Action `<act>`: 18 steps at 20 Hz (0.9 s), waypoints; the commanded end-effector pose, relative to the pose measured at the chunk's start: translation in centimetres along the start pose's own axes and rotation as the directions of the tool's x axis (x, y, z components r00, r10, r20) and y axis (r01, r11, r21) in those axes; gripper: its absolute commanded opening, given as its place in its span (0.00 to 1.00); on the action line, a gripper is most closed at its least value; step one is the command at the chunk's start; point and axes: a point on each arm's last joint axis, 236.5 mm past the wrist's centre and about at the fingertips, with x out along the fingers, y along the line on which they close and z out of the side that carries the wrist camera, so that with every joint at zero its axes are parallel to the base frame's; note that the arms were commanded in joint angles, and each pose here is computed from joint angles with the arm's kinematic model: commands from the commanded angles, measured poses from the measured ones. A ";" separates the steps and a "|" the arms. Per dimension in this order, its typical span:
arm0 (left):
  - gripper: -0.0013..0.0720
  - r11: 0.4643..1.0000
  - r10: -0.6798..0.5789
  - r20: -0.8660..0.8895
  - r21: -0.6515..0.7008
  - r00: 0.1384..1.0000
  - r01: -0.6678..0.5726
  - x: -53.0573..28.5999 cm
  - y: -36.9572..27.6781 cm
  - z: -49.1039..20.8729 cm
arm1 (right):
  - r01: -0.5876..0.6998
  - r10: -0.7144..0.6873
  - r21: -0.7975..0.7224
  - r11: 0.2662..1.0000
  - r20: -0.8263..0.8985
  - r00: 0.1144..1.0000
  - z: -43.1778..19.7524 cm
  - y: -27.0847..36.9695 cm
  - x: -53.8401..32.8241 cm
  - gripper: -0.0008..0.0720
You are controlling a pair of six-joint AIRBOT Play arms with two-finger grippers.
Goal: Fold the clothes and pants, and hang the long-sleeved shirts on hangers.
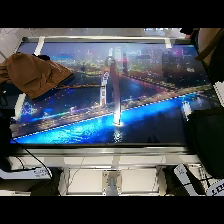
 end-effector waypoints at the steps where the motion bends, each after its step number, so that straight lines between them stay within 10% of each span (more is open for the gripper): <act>1: 0.04 0.987 -0.144 0.193 -0.036 0.971 0.154 -8.8 -4.4 4.5 | 0.018 -0.015 -0.090 0.996 0.035 0.999 1.3 1.9 -1.1 0.60; 7: 0.04 0.679 -0.720 0.476 0.338 0.505 0.651 -34.5 -24.2 4.4 | 0.320 -0.321 -0.418 0.850 0.070 0.944 2.4 -0.1 -5.0 0.60; 14: 0.04 0.210 -0.928 0.002 0.827 0.372 0.521 -43.4 -49.4 -16.1 | 0.411 -0.463 -0.376 0.830 -0.055 0.885 0.6 -6.6 -4.4 0.60; 18: 0.17 0.141 -0.957 -0.016 0.846 0.288 0.514 -44.4 -57.1 -20.0 | 0.341 -0.395 -0.290 0.894 -0.154 0.905 -0.7 -8.7 -1.6 0.60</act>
